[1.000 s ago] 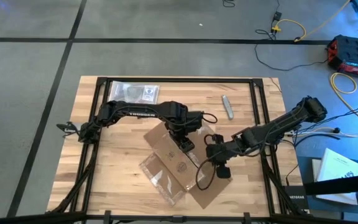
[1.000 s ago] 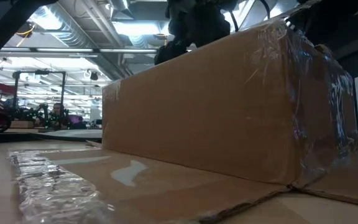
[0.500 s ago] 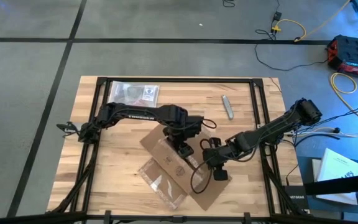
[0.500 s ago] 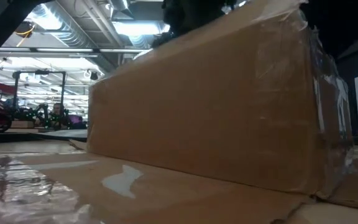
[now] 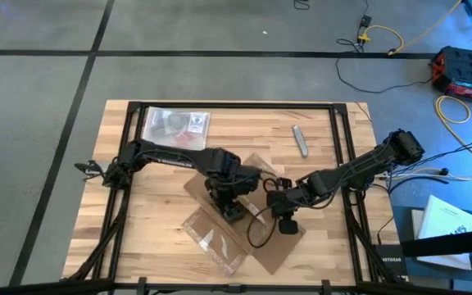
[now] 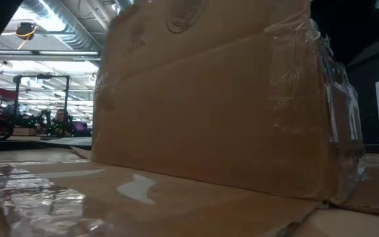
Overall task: Unpack boxes
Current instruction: Break down the box until it is fully flat
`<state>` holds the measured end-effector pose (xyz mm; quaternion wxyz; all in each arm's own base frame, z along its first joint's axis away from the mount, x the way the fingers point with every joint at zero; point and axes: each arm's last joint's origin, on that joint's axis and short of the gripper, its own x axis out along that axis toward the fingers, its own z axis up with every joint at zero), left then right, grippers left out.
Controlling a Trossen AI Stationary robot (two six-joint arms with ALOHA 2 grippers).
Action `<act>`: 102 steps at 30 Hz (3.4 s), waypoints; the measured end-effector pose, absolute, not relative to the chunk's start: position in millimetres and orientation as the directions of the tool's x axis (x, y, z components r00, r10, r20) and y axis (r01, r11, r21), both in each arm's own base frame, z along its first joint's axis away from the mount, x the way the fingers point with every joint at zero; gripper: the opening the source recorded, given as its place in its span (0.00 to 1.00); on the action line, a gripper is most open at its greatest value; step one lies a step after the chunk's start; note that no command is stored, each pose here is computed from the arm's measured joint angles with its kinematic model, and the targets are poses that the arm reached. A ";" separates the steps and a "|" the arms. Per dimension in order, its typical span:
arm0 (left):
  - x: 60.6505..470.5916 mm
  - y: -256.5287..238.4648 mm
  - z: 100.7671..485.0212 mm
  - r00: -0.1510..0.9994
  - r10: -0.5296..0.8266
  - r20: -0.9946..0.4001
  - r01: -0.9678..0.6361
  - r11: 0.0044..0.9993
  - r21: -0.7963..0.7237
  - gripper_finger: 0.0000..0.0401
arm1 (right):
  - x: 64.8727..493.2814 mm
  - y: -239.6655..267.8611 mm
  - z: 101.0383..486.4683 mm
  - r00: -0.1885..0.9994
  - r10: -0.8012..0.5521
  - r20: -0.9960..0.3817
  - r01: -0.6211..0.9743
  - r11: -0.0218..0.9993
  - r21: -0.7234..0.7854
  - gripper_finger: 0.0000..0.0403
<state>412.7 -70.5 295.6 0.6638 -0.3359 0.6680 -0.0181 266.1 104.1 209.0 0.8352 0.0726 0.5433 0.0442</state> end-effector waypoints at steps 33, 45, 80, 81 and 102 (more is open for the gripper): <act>375.0 -170.6 247.9 0.120 0.096 -0.988 -0.087 0.992 0.086 0.53 | 271.2 89.0 208.0 0.409 0.129 -0.903 0.133 0.971 0.199 0.00; 374.1 -156.5 236.6 0.129 0.133 -0.983 -0.094 0.988 0.121 0.53 | 273.2 91.3 212.0 0.437 0.120 -0.891 0.231 0.943 0.240 0.04; 279.4 -96.7 403.8 0.575 0.148 -0.805 -0.321 0.945 -0.055 0.53 | 362.3 112.1 226.9 0.679 -0.225 -0.698 0.126 0.974 -0.191 0.96; 276.5 -95.7 406.6 0.582 0.146 -0.800 -0.319 0.946 -0.060 0.53 | 367.0 113.5 224.8 0.669 -0.237 -0.705 0.120 0.970 -0.213 0.96; 268.0 -94.5 407.3 0.550 0.157 -0.820 -0.256 0.967 0.013 0.53 | 398.2 120.0 202.0 0.442 -0.467 -0.766 0.156 0.881 -0.446 0.80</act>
